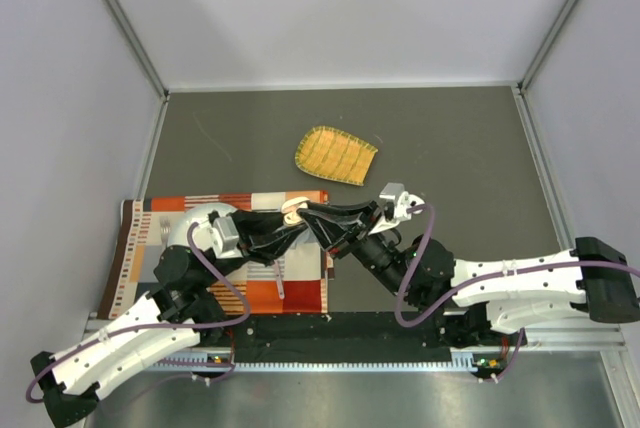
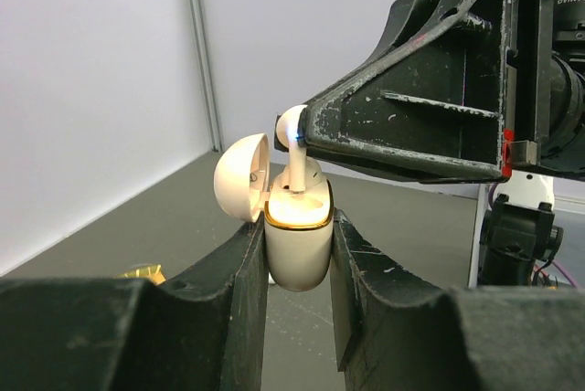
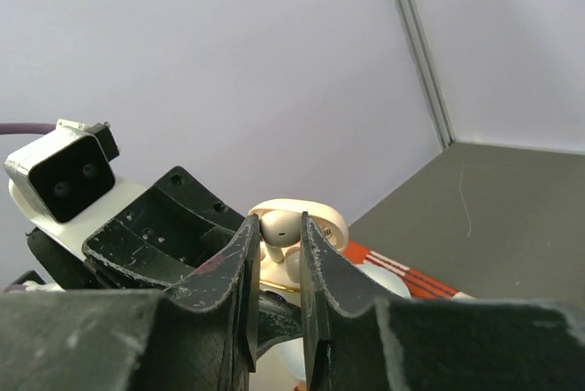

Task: Insert the wireless bluetooth earbuds into the charging case
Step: Insert the left earbud into the left side groove of the charging case.

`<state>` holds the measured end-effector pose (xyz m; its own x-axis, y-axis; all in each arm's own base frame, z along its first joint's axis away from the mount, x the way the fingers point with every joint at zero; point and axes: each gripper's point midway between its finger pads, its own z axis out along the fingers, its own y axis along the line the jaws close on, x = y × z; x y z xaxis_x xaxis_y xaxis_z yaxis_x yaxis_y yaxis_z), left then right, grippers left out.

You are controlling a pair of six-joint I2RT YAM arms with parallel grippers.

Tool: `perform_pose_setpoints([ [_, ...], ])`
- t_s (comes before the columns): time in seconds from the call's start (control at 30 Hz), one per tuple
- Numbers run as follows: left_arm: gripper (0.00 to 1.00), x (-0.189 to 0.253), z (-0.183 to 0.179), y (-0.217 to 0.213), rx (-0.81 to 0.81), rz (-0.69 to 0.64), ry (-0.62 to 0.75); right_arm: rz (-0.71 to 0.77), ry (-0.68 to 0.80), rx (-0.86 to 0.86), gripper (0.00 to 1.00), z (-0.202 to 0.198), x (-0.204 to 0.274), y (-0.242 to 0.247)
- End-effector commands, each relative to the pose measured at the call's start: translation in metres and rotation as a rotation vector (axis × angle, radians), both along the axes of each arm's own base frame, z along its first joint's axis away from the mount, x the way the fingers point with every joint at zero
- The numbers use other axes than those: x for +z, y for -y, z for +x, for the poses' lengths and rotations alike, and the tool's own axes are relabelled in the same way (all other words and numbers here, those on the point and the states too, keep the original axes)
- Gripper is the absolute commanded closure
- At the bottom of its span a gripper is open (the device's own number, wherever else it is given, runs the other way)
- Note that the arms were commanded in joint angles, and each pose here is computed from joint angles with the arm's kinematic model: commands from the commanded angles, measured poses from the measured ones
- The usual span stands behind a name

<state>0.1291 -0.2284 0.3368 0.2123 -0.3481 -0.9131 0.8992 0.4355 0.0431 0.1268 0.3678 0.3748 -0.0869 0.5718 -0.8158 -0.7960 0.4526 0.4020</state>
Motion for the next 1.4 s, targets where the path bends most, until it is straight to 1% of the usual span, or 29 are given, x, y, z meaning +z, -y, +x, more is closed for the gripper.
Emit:
perform_pose_setpoints([
  [0.0,1.00,0.034,-0.007,-0.010,0.003,-0.120,0.073,0.052,0.016,0.016,1.00,-0.002,0.007,0.001],
  [0.37,1.00,0.031,-0.004,-0.008,0.008,-0.106,0.067,0.033,0.054,0.079,1.00,-0.012,0.012,-0.011],
  [0.73,1.00,0.023,-0.001,-0.002,-0.001,-0.071,0.045,0.025,0.066,0.090,1.00,-0.014,0.013,-0.015],
  [1.0,1.00,0.026,-0.004,-0.004,-0.006,-0.080,0.057,0.022,0.057,0.052,1.00,-0.008,0.010,-0.012],
  [1.37,1.00,0.027,-0.008,-0.004,-0.021,-0.073,0.057,0.028,0.089,0.015,1.00,-0.004,0.018,-0.006],
])
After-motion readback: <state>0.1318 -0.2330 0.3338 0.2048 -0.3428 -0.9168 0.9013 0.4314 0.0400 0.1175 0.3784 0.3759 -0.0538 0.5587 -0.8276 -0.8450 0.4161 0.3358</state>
